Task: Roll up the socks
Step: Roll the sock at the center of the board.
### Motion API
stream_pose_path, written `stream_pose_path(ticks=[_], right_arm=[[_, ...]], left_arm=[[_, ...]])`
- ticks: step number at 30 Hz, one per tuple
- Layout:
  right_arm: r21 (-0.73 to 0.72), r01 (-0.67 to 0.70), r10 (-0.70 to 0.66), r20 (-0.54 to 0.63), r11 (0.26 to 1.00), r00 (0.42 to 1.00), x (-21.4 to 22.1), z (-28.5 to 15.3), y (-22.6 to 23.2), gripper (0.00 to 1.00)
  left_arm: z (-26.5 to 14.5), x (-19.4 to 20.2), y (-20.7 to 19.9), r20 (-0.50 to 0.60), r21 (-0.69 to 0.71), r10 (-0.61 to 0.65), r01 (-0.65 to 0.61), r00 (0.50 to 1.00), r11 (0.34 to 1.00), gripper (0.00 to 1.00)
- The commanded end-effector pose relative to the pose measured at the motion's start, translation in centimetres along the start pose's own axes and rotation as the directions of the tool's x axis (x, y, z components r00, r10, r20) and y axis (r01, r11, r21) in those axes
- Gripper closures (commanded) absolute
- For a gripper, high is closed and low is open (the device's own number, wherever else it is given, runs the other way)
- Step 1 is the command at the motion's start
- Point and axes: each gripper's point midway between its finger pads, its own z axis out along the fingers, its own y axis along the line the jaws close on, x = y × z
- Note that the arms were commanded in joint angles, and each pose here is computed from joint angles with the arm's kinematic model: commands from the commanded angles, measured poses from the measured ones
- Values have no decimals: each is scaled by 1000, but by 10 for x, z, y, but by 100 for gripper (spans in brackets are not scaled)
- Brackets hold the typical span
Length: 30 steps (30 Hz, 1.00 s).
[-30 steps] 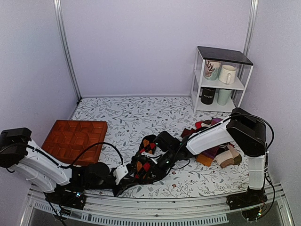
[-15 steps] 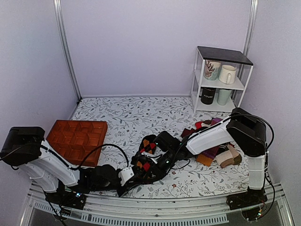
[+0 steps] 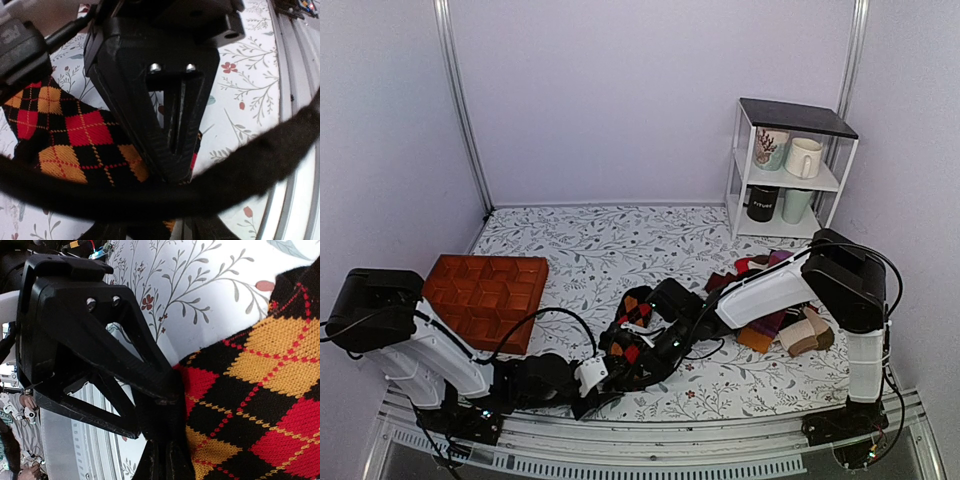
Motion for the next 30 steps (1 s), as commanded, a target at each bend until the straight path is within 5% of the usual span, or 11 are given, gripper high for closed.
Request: stream_pose_path(ticks=[1, 3, 7, 16, 22, 25, 30], right_arm=[[172, -205, 239, -204, 963, 950, 87, 11, -48, 97], [170, -206, 239, -206, 964, 949, 87, 11, -47, 97], [169, -209, 242, -208, 963, 948, 89, 11, -47, 97], [158, -158, 182, -153, 975, 971, 69, 5, -41, 85], [227, 79, -103, 98, 971, 990, 12, -33, -17, 69], [265, 231, -297, 243, 936, 923, -10, -59, 10, 62], [394, 512, -623, 239, 763, 745, -6, -60, 39, 59]], left_arm=[[-1, 8, 1, -14, -22, 14, -14, 1000, 1000, 57], [-2, 12, 3, -23, -29, 13, -13, 1000, 999, 63], [0, 23, 1, -51, -16, 5, -6, 999, 1000, 99], [-3, 35, -12, -92, 58, -67, 73, 993, 996, 100], [-6, 59, -19, -232, 88, -208, 234, 950, 968, 100], [-7, 74, -21, -312, 80, -261, 299, 914, 951, 100], [-12, 95, -24, -400, 67, -337, 394, 852, 917, 100]])
